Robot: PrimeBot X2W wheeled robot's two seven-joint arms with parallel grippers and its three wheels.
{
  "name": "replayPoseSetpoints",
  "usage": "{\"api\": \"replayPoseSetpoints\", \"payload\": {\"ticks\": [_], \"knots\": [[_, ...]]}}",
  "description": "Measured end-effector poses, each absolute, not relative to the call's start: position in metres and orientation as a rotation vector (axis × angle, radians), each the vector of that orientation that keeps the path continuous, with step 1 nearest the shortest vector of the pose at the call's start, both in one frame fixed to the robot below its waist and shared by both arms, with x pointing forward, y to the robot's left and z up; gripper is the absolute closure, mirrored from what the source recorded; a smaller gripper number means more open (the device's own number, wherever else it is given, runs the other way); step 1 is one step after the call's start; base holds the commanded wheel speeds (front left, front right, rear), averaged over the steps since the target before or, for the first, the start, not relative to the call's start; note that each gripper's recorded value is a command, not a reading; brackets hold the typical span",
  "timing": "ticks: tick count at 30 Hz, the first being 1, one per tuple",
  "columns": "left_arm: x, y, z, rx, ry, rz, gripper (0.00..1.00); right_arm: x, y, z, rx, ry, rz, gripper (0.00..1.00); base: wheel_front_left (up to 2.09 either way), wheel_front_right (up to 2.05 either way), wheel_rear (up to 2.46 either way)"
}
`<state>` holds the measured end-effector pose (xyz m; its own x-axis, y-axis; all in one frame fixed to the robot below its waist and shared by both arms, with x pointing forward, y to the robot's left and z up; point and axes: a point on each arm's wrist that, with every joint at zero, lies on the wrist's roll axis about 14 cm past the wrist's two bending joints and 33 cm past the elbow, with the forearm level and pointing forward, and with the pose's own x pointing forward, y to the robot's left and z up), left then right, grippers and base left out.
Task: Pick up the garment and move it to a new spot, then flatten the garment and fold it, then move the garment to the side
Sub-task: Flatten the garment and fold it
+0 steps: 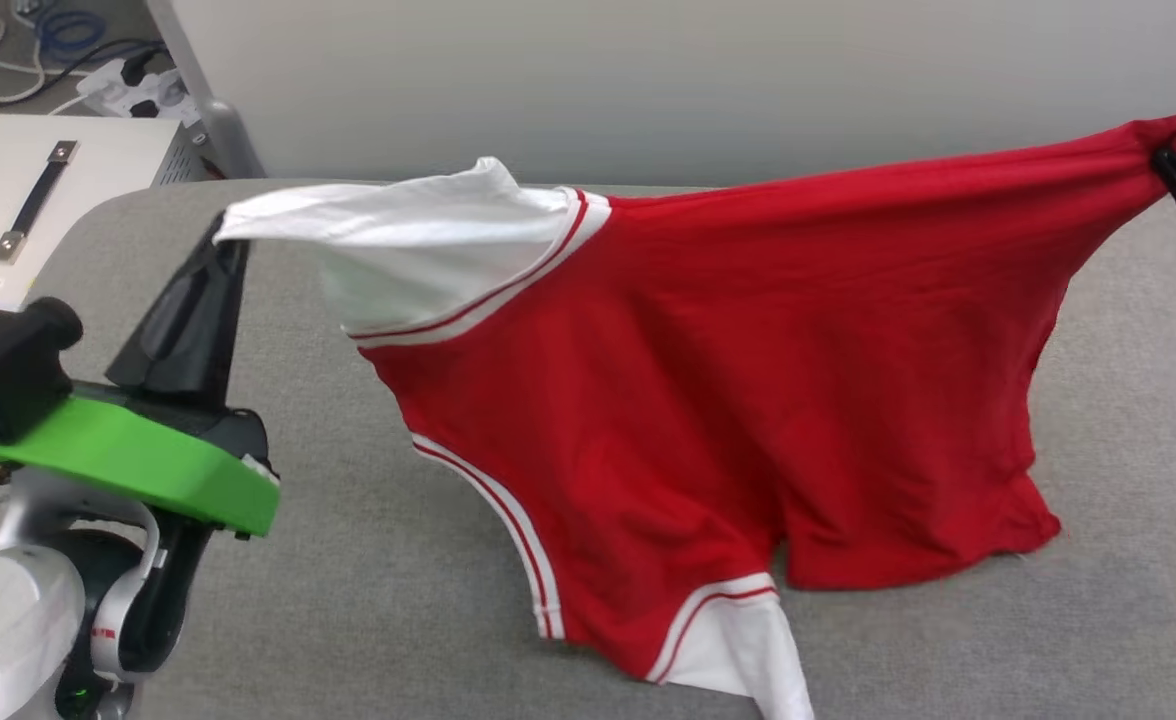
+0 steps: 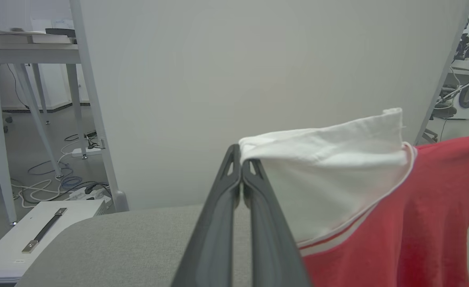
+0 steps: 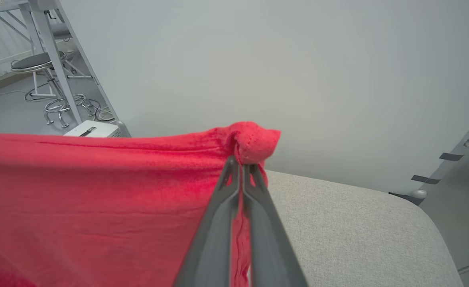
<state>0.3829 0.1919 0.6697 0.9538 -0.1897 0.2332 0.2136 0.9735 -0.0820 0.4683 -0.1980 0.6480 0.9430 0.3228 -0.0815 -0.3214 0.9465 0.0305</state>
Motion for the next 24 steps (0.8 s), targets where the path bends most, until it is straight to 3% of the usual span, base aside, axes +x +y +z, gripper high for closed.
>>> {"api": "replayPoseSetpoints", "payload": {"ticks": [15,24], "knots": [[0.365,0.183,0.777,-0.032,-0.61,-0.231,1.0,0.419,-0.23,0.712,0.029,-0.163,0.238,1.0,0.0,0.0,0.0],[0.395,0.183,0.795,0.103,-0.592,-0.251,1.0,0.431,-0.234,0.737,-0.005,-0.242,0.215,1.0,0.0,0.0,0.0]]}}
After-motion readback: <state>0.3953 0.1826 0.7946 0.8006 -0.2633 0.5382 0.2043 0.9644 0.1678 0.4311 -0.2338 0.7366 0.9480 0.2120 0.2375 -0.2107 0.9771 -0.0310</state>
